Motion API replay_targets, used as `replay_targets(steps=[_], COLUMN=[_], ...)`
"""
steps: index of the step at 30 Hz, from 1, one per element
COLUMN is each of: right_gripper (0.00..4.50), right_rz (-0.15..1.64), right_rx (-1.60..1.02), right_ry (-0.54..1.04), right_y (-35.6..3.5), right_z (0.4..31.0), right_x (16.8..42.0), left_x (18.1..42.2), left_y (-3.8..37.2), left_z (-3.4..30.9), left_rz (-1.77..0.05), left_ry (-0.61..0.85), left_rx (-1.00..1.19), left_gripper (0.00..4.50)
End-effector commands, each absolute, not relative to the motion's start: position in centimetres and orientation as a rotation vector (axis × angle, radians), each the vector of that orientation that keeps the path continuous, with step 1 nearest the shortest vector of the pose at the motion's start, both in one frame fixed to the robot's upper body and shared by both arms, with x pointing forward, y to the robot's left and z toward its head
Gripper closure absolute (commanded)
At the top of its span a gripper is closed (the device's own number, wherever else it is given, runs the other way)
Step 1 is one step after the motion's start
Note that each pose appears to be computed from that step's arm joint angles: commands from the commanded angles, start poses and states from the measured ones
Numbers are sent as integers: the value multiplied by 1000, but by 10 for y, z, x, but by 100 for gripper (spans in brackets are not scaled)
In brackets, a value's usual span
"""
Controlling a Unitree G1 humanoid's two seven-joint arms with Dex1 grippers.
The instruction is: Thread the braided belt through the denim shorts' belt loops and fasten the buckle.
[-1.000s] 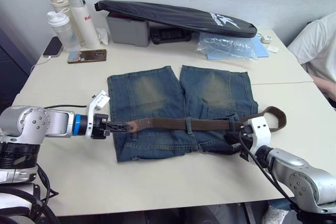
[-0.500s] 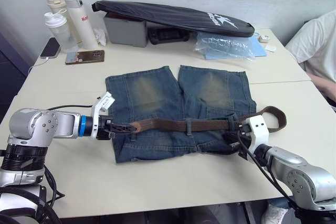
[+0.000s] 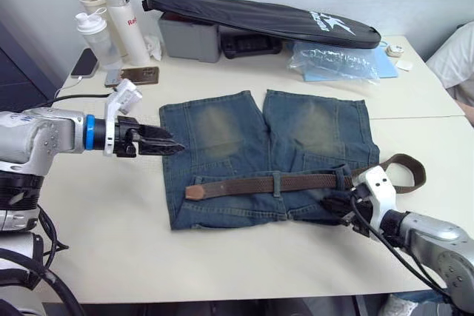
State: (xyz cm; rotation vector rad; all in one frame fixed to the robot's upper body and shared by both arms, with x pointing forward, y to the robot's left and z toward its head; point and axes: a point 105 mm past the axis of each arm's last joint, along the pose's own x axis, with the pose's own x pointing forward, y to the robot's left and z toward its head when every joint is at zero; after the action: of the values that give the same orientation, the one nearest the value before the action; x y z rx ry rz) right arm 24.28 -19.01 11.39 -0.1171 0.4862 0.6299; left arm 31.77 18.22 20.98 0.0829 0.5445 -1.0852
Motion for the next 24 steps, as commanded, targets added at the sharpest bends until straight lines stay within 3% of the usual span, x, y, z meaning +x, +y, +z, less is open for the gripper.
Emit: replay_targets(steps=[1, 6, 17, 20, 24], right_gripper=[232, 1, 1, 89, 284], right_rz=[776, 900, 812, 779, 738], right_rx=[-265, -346, -409, -462, -607], right_ry=[455, 469, 539, 535, 541], right_y=[-175, -155, -136, -139, -163], right_z=[138, 147, 102, 96, 92], right_x=[229, 219, 244, 252, 257], left_x=[309, 291, 284, 284, 286], left_y=[164, 153, 148, 148, 147], left_z=[208, 191, 170, 168, 168], left_rz=[-1213, -1348, -1389, -1388, -1372], left_ry=[467, 466, 484, 486, 473], left_rx=[250, 335, 403, 408, 413], left_gripper=[0, 0, 0, 0, 0])
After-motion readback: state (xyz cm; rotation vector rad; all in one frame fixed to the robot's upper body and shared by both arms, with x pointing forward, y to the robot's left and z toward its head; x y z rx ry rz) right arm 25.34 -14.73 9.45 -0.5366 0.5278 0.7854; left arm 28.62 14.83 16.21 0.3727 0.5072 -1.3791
